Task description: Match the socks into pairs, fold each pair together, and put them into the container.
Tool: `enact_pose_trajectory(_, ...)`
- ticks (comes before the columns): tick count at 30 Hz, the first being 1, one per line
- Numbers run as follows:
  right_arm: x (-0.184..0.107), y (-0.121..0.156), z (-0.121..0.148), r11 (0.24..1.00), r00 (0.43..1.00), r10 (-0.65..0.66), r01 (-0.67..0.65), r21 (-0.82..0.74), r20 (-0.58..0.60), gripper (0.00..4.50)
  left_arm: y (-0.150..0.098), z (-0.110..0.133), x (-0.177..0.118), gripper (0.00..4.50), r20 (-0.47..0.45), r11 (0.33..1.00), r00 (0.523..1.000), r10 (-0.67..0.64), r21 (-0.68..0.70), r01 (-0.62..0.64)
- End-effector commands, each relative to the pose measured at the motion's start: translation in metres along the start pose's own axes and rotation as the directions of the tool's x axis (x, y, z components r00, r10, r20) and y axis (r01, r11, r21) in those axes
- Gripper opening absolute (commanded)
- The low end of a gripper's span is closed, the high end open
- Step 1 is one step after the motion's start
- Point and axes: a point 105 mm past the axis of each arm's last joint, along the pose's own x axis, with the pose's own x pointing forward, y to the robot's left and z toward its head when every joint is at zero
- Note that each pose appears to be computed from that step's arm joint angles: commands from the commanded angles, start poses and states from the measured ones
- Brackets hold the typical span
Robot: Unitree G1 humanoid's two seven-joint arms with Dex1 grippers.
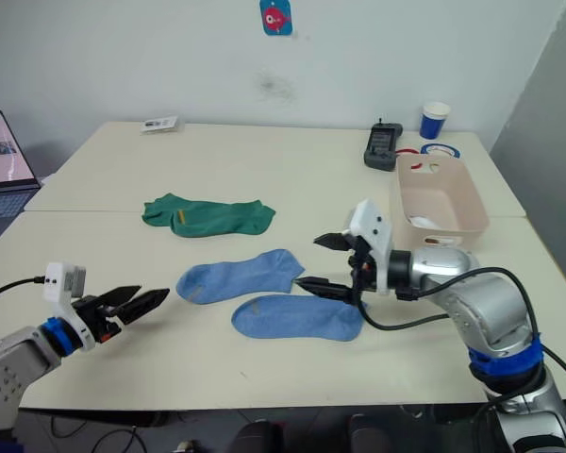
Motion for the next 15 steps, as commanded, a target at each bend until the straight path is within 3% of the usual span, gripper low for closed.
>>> enact_pose_trajectory(1, -0.001, -0.002, 0.006, 0.999, 1.0, -0.021, 0.022, -0.05, 0.019, 4.31, -0.003, 0.004, 0.016, 4.48, -0.011, 0.999, 1.0, -0.018, 0.042, 0.019)
enact_pose_trajectory(5, -0.003, -0.004, 0.0, 0.998, 0.999, -0.04, 0.04, -0.049, 0.01, 4.31, -0.007, -0.008, 0.026, 4.48, -0.073, 0.997, 0.997, -0.04, 0.055, 0.044)
enact_pose_trajectory(6, -0.004, -0.005, -0.001, 0.998, 0.999, -0.045, 0.046, -0.049, 0.008, 4.31, -0.006, -0.01, 0.027, 4.31, -0.081, 0.997, 0.996, -0.038, 0.059, 0.043)
enact_pose_trajectory(9, -0.007, -0.007, -0.004, 0.997, 0.998, -0.064, 0.065, -0.048, 0.007, 4.31, -0.006, -0.011, 0.028, 3.59, -0.087, 0.997, 0.995, -0.043, 0.058, 0.048)
enact_pose_trajectory(15, -0.009, -0.007, -0.012, 0.996, 0.997, -0.081, 0.081, -0.043, 0.0, 4.31, -0.01, -0.001, 0.028, 1.62, -0.076, 0.991, 0.995, -0.072, 0.104, 0.079)
